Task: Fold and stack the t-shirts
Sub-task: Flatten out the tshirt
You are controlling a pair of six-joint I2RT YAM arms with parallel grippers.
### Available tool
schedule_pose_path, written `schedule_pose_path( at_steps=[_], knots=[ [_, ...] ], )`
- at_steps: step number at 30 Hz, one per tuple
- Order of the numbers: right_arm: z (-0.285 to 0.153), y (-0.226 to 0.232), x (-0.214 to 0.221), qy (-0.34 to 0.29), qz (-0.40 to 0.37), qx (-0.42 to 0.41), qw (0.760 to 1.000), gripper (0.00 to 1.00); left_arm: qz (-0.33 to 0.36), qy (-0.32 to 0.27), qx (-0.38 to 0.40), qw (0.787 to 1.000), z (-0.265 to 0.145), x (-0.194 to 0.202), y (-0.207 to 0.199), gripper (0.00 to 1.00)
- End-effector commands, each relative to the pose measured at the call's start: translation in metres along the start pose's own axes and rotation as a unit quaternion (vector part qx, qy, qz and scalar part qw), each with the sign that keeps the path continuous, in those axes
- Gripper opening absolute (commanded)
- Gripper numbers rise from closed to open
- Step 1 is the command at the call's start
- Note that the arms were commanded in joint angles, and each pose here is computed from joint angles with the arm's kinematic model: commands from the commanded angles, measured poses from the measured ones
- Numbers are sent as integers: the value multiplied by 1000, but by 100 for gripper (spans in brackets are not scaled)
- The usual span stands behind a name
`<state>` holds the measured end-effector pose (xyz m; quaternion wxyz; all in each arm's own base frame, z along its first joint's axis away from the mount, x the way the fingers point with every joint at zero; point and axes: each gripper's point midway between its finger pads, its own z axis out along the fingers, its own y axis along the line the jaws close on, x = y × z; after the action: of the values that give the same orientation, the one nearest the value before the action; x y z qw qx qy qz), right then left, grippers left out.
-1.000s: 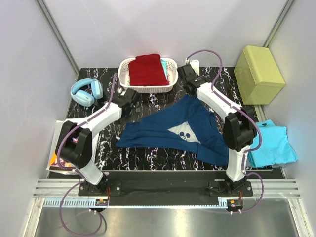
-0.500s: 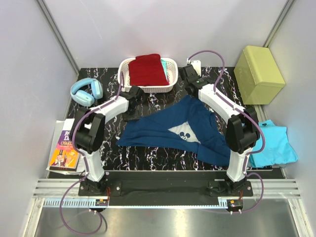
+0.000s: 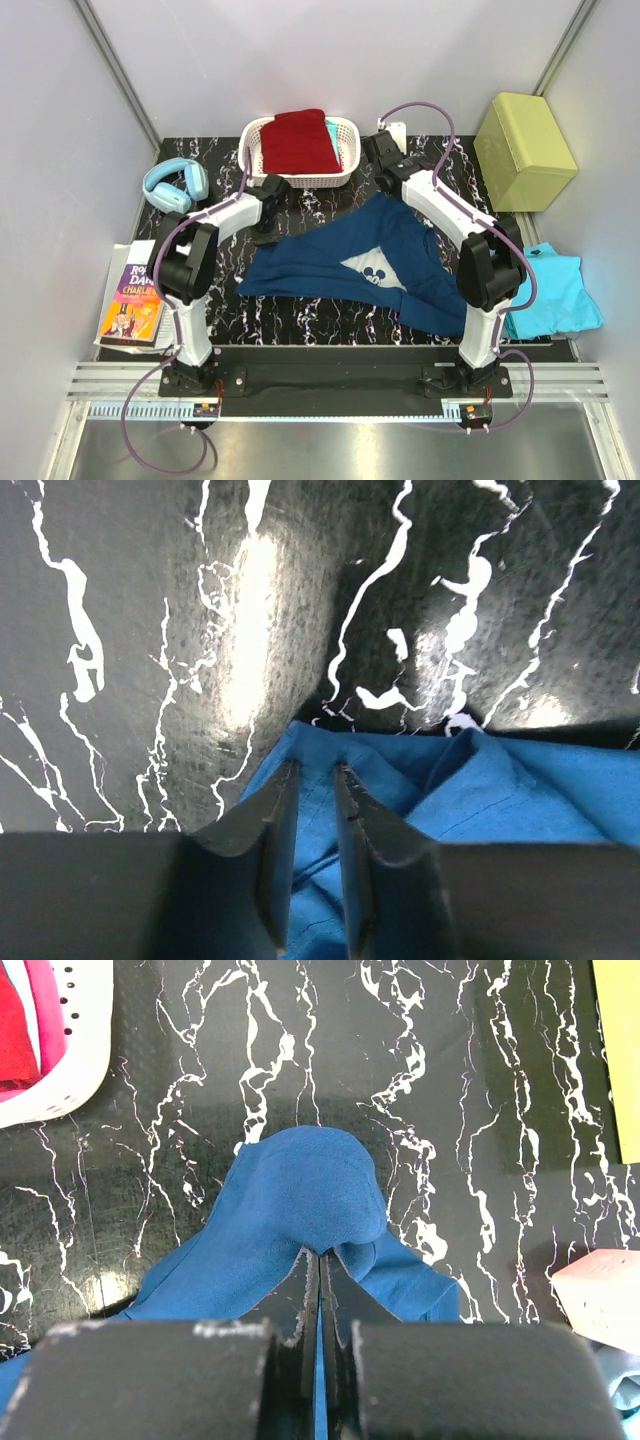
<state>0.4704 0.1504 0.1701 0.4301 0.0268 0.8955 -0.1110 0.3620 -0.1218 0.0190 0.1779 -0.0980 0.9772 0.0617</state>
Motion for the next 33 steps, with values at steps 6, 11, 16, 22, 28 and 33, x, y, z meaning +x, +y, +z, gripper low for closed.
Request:
schedule_pose_path(
  at_steps=[6,11,16,22,28,33],
  knots=[
    [-14,-5,-23,-35,23,-6,999,0,-5,-10,13,1000,2,-10,-7,0],
    [-21,-8,-28,-43,28,-8,999,0,-15,-48,21,999,-25,-26,-2,0],
    [-40,-16,-46,-65,39,-14,997,0,-33,-115,46,992,-81,-53,6,0],
    [-78,-29,-81,-103,65,-24,992,0,-55,-207,75,974,-168,-96,19,0],
    [-129,-52,-117,-157,88,-23,983,0,-86,-282,113,949,-247,-118,34,0],
    [-177,-74,-142,-199,107,-29,974,0,-100,-317,138,933,-291,-120,45,0]
  ],
)
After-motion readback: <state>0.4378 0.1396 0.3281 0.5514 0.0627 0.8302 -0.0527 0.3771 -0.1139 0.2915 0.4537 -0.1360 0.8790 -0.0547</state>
